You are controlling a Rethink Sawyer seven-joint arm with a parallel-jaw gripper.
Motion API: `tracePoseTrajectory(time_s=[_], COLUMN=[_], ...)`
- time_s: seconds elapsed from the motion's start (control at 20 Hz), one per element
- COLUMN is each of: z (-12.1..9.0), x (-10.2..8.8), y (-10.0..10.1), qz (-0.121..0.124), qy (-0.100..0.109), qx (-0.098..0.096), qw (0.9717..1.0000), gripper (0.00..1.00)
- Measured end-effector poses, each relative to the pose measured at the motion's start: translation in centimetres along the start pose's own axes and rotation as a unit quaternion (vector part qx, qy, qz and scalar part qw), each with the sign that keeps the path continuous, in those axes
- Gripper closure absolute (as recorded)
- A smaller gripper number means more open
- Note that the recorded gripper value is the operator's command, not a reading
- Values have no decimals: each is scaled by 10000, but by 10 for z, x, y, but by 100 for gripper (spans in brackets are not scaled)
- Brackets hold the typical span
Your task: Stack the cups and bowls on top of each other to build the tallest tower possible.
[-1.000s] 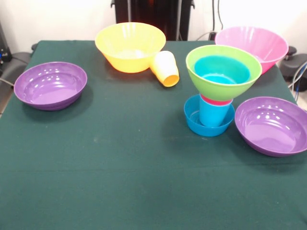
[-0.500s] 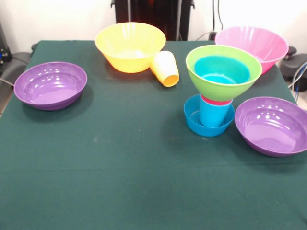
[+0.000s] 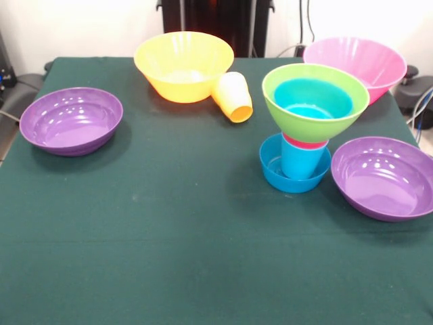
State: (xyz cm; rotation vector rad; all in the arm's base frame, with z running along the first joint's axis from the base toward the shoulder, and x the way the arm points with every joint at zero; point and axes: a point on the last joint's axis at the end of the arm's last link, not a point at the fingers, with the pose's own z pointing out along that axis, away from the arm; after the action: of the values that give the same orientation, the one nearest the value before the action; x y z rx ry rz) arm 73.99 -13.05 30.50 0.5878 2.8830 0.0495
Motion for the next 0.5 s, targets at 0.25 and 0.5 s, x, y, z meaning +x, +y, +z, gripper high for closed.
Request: tracePoseTrajectory(time_s=[0.25, 0.5], z=[9, 23], x=[2, 3], y=[-3, -7], qz=[-44, -132], qy=[-12, -47], qx=[-6, -21], qw=[10000, 9999], gripper=[0, 0])
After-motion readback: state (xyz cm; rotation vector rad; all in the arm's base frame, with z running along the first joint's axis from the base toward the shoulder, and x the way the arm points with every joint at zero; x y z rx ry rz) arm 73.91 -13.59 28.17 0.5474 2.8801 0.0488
